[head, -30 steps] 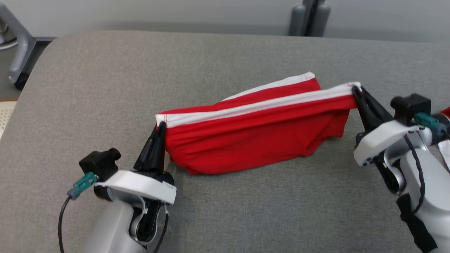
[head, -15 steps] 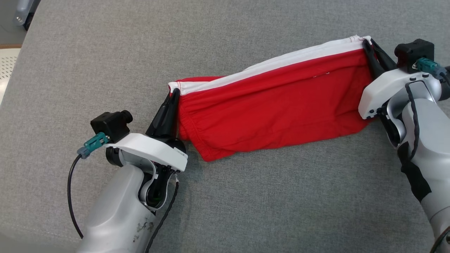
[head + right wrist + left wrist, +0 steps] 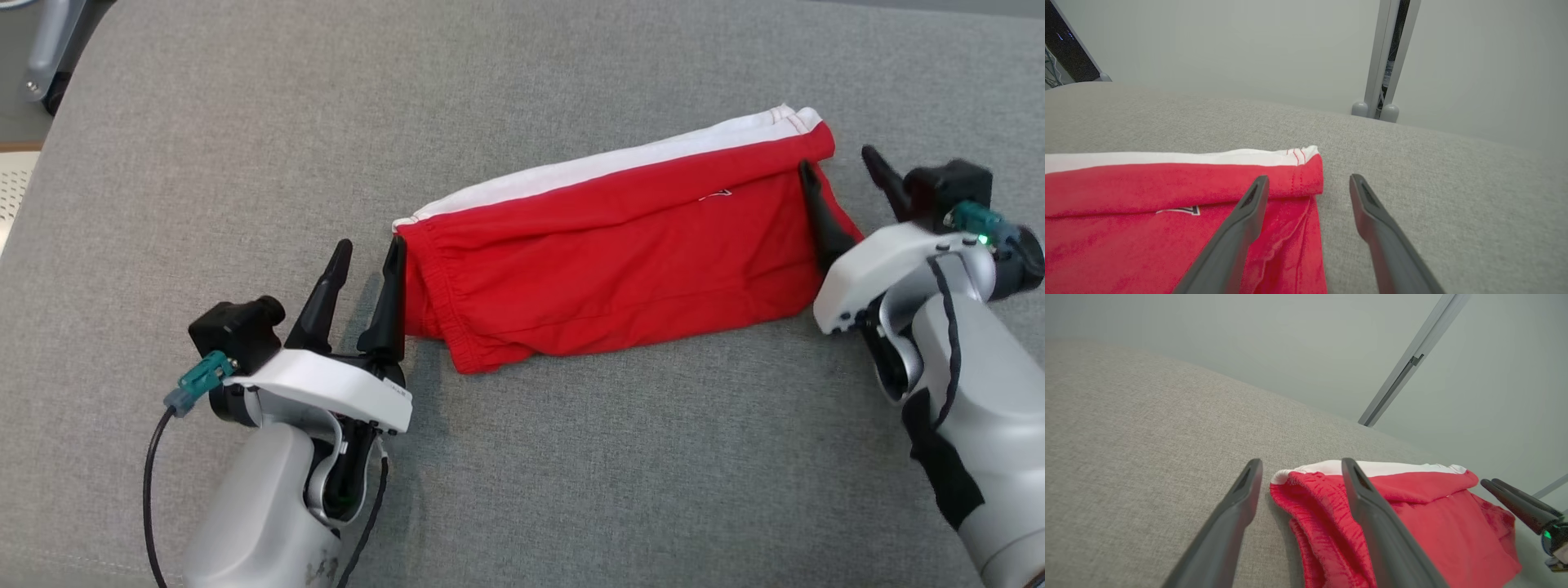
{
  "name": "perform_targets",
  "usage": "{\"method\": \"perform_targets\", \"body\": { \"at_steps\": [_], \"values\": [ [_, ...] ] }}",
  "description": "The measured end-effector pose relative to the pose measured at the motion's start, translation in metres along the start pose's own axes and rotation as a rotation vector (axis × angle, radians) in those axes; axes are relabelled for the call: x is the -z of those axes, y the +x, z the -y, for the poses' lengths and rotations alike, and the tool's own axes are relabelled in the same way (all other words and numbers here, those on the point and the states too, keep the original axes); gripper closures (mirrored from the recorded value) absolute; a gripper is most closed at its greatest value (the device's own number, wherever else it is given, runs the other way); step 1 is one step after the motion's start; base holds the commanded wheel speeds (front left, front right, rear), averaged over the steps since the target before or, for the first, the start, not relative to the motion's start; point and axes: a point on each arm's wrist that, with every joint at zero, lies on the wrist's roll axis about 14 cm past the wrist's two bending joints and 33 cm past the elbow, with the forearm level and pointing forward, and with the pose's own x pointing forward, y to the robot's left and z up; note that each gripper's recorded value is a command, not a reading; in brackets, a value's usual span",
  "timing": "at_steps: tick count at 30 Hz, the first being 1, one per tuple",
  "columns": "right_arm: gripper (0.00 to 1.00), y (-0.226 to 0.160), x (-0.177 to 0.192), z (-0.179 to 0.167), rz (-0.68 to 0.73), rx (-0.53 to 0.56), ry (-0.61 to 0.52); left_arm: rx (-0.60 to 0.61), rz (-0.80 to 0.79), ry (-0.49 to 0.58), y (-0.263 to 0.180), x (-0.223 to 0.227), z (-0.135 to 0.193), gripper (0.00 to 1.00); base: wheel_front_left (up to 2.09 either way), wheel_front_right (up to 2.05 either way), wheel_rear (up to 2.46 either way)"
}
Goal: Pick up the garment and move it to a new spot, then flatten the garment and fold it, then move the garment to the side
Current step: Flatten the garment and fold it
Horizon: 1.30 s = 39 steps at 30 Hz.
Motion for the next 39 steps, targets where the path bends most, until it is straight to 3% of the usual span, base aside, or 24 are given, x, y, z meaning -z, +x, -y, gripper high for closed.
{"method": "perform_targets", "body": {
  "at_steps": [4, 13, 14, 15, 16, 17, 27, 35, 39],
  "values": [
    [0.0, -0.02, 0.023, -0.006, -0.064, 0.003, 0.039, 0.031, 0.011, 0.051, -0.012, -0.002, 0.009, 0.0, 0.0, 0.0, 0.0],
    [0.0, -0.029, 0.049, -0.019, -0.189, -0.005, 0.111, 0.005, 0.024, 0.044, -0.027, -0.005, 0.004, 0.0, 0.0, 0.0, 0.0],
    [0.05, -0.029, 0.05, -0.021, -0.195, -0.007, 0.118, 0.0, 0.022, 0.044, -0.029, -0.004, 0.003, 0.0, 0.0, 0.0, 0.0],
    [0.53, -0.029, 0.051, -0.022, -0.201, -0.009, 0.124, -0.005, 0.02, 0.046, -0.03, -0.003, 0.001, 0.0, 0.0, 0.0, 0.0],
    [0.69, -0.029, 0.051, -0.022, -0.2, -0.005, 0.137, -0.01, 0.022, 0.046, -0.031, -0.004, 0.0, 0.0, 0.0, 0.0, 0.0],
    [1.0, -0.029, 0.051, -0.021, -0.194, 0.002, 0.151, -0.014, 0.025, 0.047, -0.032, -0.005, -0.002, 0.0, 0.0, 0.0, 0.0],
    [1.0, -0.056, 0.046, -0.007, -0.128, 0.09, 0.255, -0.039, 0.018, 0.068, -0.051, -0.001, -0.009, 0.0, 0.0, 0.0, 0.0],
    [1.0, -0.107, 0.043, 0.008, -0.064, 0.174, 0.327, -0.013, -0.001, 0.084, -0.076, 0.01, 0.001, 0.0, 0.0, 0.0, 0.0],
    [1.0, -0.129, 0.036, 0.015, -0.033, 0.178, 0.259, 0.021, -0.005, 0.089, -0.08, 0.013, 0.013, 0.0, 0.0, 0.0, 0.0]
  ]
}}
